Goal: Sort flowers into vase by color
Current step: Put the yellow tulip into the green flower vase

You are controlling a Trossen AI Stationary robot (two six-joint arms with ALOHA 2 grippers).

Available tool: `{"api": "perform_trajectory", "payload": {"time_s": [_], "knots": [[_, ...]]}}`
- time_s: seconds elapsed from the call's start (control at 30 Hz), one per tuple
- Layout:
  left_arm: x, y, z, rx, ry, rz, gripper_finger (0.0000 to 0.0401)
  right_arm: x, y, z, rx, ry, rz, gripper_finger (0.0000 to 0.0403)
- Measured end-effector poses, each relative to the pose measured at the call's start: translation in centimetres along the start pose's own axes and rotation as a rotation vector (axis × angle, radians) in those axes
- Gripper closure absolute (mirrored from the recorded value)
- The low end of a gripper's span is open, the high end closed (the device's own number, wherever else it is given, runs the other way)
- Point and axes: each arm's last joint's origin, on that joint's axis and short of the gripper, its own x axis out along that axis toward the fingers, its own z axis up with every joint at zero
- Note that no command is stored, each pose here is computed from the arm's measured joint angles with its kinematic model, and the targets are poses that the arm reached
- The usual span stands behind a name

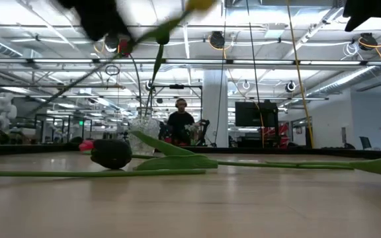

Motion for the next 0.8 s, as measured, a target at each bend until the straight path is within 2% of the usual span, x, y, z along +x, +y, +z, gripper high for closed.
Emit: {"api": "perform_trajectory", "payload": {"time_s": [0.17, 0.3, 0.37, 0.47, 0.6, 0.8], "knots": [[-5.0, 0.8, 5.2, -0.058, -0.448, 0.013, 0.04, 0.0, 0.0, 0.0, 0.0, -0.011, -0.012, 0.0188], [-7.9, 0.8, 8.3, -0.006, -0.766, -0.013, 0.04, 0.0, -0.1, 0.1, 0.0, -0.019, -0.019, 0.0188], [-8.1, 0.4, 9.1, 0.02, -0.885, -0.05, 0.0401, 0.0, -0.1, 0.1, 0.0, -0.019, -0.019, 0.0188], [-6.6, -0.4, 9.8, 0.028, -1.026, -0.133, 0.0401, 0.0, 0.0, 0.1, 0.01, -0.021, -0.02, 0.0188], [-3.4, -1.0, 9.6, -0.06, -1.214, -0.16, 0.0401, 0.0, -0.1, 0.1, 0.017, -0.033, -0.032, 0.0188], [1.4, -1.2, 8.0, -0.176, -1.346, -0.183, 0.0401, 0.0, -0.1, 0.1, 0.021, -0.032, -0.032, 0.0188]]}}
